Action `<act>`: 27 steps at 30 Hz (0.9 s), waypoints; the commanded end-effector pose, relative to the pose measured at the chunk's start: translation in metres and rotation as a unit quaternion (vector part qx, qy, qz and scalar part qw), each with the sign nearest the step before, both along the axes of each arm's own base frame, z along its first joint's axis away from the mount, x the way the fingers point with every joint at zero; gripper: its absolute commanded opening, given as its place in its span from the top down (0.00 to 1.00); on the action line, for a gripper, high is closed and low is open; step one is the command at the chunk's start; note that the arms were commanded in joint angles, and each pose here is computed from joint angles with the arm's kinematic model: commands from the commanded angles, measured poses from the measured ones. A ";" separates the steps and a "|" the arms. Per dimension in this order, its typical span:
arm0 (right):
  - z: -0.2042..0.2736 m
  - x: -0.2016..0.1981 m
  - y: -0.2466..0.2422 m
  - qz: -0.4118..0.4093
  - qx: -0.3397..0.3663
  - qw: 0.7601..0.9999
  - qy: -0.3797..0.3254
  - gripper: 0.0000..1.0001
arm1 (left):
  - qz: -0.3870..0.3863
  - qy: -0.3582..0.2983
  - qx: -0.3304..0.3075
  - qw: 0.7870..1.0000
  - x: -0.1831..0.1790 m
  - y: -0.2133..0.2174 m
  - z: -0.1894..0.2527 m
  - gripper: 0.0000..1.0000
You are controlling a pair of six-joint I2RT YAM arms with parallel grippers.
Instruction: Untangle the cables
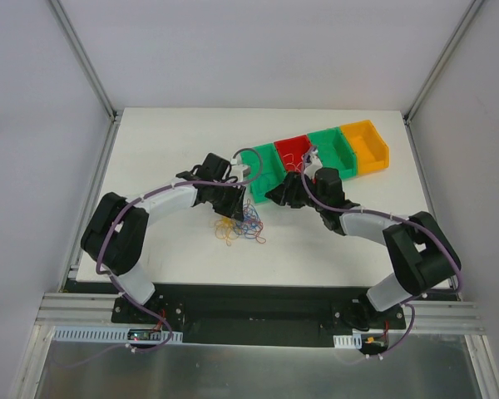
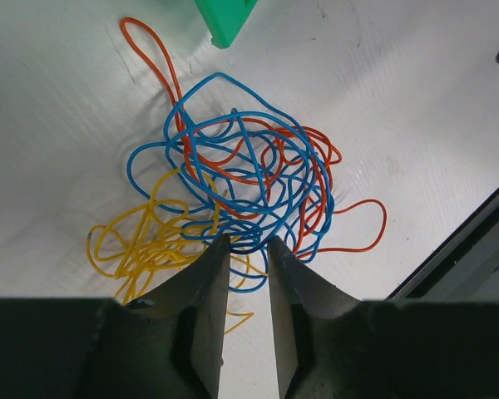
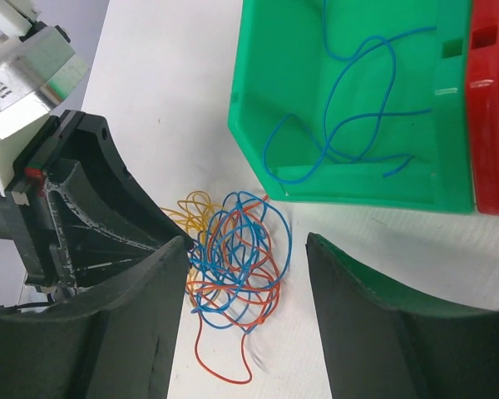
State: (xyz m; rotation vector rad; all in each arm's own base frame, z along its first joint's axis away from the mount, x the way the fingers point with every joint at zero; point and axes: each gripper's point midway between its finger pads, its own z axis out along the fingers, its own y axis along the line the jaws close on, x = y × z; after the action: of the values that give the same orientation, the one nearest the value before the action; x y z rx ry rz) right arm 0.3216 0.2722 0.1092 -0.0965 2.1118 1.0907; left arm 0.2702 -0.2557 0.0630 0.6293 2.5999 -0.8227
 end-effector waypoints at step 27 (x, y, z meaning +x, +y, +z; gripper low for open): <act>0.048 -0.059 0.112 0.227 0.015 0.968 -0.110 0.37 | 0.190 -0.185 -0.062 0.962 -0.021 0.065 0.135 1.00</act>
State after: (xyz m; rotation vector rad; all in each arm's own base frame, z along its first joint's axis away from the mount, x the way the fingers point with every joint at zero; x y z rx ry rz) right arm 0.2746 0.3561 0.1361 -0.5212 2.0329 1.2741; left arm 0.2527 -0.1978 0.1843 0.2717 2.2170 -0.6734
